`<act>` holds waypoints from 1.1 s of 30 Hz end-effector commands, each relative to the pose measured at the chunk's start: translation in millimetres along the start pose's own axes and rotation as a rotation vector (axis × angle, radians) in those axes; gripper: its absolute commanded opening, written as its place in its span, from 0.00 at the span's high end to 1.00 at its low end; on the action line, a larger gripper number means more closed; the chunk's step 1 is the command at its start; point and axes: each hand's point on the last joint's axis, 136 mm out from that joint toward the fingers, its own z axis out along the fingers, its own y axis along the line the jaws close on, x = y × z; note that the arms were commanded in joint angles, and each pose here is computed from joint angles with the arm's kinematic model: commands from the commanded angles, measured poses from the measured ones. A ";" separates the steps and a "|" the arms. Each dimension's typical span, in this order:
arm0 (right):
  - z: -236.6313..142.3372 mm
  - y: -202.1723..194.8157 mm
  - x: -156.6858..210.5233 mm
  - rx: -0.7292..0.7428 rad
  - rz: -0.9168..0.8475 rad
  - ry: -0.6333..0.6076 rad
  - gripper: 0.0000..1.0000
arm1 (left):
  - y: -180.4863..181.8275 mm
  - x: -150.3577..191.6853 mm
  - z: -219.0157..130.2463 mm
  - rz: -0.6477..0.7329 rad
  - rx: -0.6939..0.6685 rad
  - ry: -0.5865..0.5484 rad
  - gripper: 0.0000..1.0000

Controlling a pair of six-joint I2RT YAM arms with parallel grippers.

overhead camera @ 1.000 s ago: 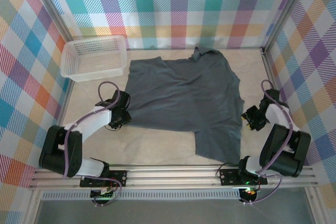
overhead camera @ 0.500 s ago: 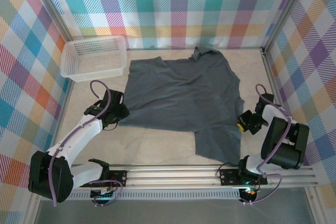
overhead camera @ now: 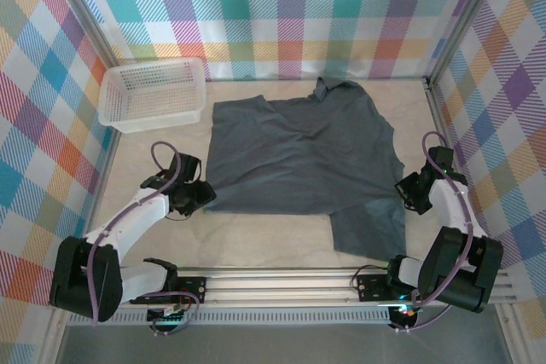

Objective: Fold the inside-out t-shirt

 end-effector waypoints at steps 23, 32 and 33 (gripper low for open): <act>2.6 0.3 8.4 -0.018 0.021 0.030 1.00 | 16.0 6.8 34.5 -0.036 -0.048 0.026 0.82; -0.6 -48.7 34.8 0.142 0.054 0.024 1.00 | 50.4 25.6 -5.0 0.001 -0.167 0.033 1.00; -0.8 -49.1 38.1 0.127 0.055 0.023 1.00 | 48.4 31.4 -6.4 0.007 -0.138 0.051 1.00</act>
